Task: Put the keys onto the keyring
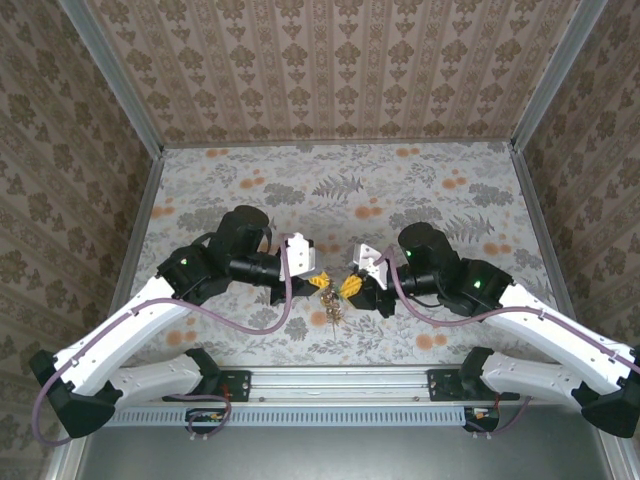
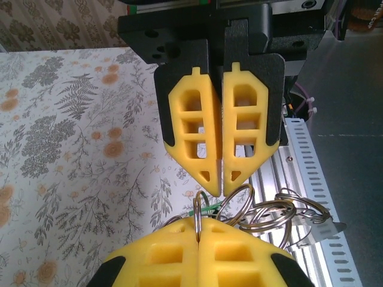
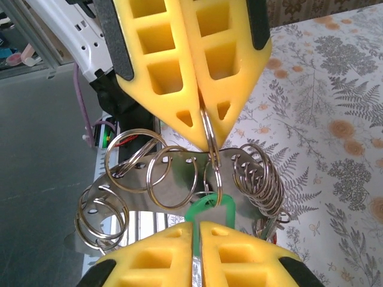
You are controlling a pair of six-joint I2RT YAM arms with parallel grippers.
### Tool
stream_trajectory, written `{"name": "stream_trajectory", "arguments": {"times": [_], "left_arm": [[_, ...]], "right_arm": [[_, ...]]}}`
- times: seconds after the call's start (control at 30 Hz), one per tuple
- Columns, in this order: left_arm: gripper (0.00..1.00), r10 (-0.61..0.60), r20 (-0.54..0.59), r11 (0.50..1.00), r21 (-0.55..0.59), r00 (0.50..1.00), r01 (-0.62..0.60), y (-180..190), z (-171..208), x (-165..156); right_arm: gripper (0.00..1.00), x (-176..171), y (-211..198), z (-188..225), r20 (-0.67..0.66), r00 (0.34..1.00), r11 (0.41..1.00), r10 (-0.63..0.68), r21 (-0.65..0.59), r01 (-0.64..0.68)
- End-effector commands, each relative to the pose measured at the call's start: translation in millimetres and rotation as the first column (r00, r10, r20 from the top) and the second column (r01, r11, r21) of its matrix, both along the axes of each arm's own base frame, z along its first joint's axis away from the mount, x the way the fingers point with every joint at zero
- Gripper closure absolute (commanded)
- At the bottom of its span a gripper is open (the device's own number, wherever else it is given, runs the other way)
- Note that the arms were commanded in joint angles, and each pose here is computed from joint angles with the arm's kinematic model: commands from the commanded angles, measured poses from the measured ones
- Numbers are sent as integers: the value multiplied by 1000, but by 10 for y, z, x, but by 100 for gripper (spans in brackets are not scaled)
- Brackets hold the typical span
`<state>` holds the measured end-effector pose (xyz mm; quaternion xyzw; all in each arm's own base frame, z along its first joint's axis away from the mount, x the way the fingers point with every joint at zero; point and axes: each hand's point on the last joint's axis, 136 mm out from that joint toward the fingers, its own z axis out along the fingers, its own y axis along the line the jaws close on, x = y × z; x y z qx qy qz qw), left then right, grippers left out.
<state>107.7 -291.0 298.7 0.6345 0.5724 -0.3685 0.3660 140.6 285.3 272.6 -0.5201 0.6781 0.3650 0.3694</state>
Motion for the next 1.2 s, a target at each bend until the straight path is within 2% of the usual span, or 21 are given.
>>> {"name": "stream_trajectory", "arguments": {"times": [0.0,0.1,0.17,0.33,0.47,0.6,0.77,1.17], "left_arm": [[100,-17,11,998,-60,1000,17,-8,158,-35],[100,-23,9,998,-66,1000,23,-11,183,-48],[100,-35,4,997,-73,999,35,-19,220,-69],[100,-80,-6,992,-93,997,79,-55,321,-160],[100,-151,-41,978,-148,988,144,-87,431,-283],[100,-197,-57,966,-184,979,184,-88,525,-370],[100,-199,-57,965,-186,978,185,-95,540,-372],[100,-183,-53,968,-183,982,171,-146,537,-304]], "right_arm": [[86,-76,-8,21,-26,999,1000,22,20,-21],[86,-30,-38,75,6,1000,1000,-10,29,10],[87,39,-121,141,54,996,996,-76,44,74],[81,-39,-325,438,151,975,964,-161,238,122],[87,-121,-294,617,173,978,957,-117,284,64],[82,-165,-172,722,181,982,956,-45,294,-10],[78,-152,-54,800,194,981,946,-3,318,-60],[80,-182,29,708,178,983,944,50,312,-104]]}}
